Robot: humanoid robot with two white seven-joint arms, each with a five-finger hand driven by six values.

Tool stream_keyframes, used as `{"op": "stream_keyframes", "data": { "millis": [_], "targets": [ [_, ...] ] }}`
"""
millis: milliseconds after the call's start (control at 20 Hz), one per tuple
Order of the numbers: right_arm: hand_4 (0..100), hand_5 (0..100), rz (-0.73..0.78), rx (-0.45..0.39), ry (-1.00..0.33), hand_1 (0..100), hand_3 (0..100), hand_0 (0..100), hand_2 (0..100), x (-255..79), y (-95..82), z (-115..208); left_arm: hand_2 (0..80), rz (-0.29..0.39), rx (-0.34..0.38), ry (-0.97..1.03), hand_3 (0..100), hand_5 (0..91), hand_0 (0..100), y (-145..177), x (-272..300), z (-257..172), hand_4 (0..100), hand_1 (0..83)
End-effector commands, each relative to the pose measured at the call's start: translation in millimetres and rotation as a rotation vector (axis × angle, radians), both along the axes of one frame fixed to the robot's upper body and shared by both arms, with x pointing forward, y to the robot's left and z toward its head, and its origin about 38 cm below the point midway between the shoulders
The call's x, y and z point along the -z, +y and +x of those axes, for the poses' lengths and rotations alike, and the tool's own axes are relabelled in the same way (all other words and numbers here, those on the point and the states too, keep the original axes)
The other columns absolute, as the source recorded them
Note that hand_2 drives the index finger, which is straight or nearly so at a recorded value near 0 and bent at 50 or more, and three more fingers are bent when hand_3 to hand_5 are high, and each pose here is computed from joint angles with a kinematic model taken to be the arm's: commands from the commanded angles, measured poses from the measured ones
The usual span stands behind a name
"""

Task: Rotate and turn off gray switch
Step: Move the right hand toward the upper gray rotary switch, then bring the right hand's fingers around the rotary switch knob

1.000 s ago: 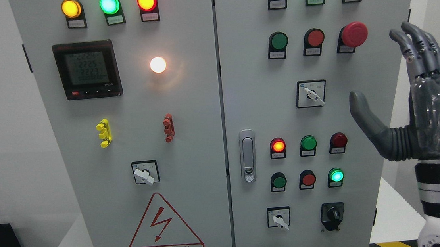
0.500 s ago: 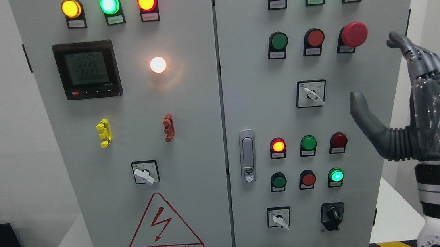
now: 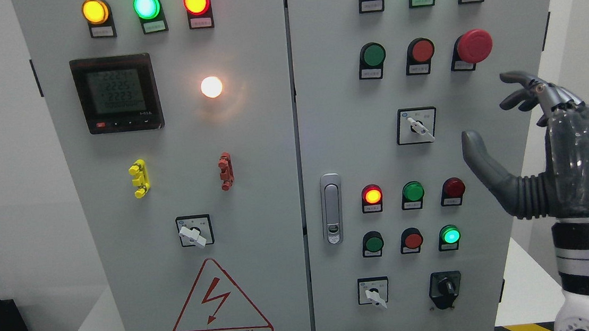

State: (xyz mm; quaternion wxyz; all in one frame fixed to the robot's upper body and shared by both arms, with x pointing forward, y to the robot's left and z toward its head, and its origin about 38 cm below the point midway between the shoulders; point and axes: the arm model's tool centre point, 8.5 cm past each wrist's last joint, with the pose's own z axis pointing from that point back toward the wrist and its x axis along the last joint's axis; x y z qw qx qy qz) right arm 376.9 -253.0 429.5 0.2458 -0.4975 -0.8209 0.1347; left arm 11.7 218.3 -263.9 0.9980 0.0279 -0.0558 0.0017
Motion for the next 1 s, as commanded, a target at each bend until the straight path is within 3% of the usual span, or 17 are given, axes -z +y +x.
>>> {"op": "stream_keyframes", "data": {
  "millis": [0, 250, 550, 950],
  "targets": [
    [95, 100, 0.026, -0.031, 0.040, 35, 83, 12, 38, 8, 13.2, 6, 0.0, -0.001, -0.027, -0.034, 0, 0.0, 12, 0, 0, 14, 0, 38.9],
    [96, 100, 0.107, -0.056, 0.118, 36, 87, 6, 44, 18, 29.8, 20, 0.0, 0.000, -0.027, -0.034, 0, 0.0, 12, 1, 0, 14, 0, 38.9],
    [95, 100, 0.138, -0.045, 0.133, 34, 90, 0, 48, 17, 30.7, 25, 0.0, 0.000, -0.027, -0.034, 0, 0.0, 12, 0, 0, 14, 0, 38.9],
    [95, 100, 0.221, -0.069, 0.172, 33, 91, 2, 54, 17, 44.9, 33, 0.0, 0.000, -0.027, -0.034, 0, 0.0, 12, 1, 0, 14, 0, 38.9]
  ]
}}
